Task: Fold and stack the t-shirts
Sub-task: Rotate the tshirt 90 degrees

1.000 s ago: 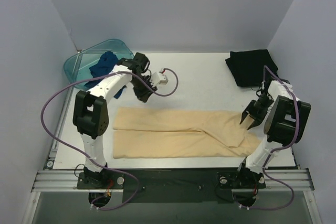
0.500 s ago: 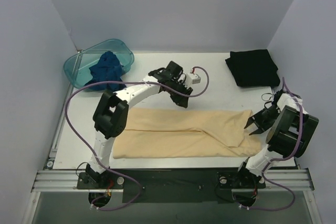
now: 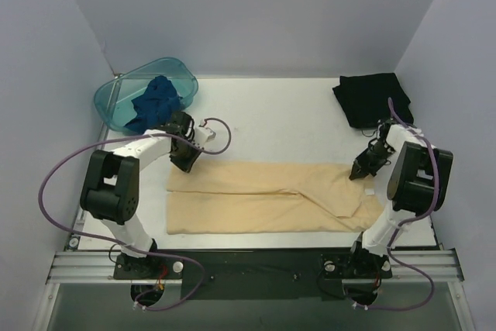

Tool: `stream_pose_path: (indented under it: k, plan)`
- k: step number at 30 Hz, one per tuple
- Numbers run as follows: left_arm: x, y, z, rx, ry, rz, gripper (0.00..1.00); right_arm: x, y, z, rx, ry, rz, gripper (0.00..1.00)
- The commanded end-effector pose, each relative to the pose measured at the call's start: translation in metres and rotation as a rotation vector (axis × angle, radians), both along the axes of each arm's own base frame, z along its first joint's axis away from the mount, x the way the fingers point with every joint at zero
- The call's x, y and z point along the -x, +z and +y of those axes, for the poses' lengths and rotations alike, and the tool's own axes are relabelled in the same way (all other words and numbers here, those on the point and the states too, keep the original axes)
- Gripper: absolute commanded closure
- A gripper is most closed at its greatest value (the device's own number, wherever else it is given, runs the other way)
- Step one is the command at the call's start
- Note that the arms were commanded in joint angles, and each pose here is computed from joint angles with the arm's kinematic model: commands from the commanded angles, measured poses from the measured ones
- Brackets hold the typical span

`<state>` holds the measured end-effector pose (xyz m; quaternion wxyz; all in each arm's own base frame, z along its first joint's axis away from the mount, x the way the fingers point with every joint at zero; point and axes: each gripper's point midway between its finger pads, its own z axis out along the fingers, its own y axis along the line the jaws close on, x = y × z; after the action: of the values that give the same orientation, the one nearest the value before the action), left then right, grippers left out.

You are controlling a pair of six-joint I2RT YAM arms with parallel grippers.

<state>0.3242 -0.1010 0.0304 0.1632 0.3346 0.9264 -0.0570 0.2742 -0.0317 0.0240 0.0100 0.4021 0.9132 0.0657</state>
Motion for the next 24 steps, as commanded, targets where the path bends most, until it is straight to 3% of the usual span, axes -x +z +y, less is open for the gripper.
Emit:
stream_pose_path:
  k: [1, 8, 14, 17, 20, 24]
  plan:
    - [0.01, -0.008, 0.026, -0.126, -0.107, -0.056, 0.76, -0.014, -0.017, 0.007, -0.038, -0.06, 0.061, 1.0]
    - [0.086, -0.038, 0.042, -0.136, -0.224, 0.109, 0.76, -0.085, -0.026, 0.052, -0.035, 0.069, 0.046, 1.0]
    - [0.167, -0.014, 0.028, 0.026, -0.429, 0.32, 0.74, -0.171, -0.02, 0.12, -0.03, 0.25, -0.039, 1.0]
    - [0.174, 0.01, 0.018, 0.086, -0.465, 0.308, 0.69, -0.22, -0.001, 0.15, -0.086, 0.286, -0.174, 1.0]
    - [0.169, 0.037, 0.004, 0.176, -0.418, 0.302, 0.67, -0.249, 0.04, 0.155, -0.042, 0.362, -0.329, 0.97]
    - [0.146, 0.058, -0.002, 0.205, -0.372, 0.245, 0.66, -0.252, 0.101, 0.133, 0.079, 0.474, -0.48, 0.81]
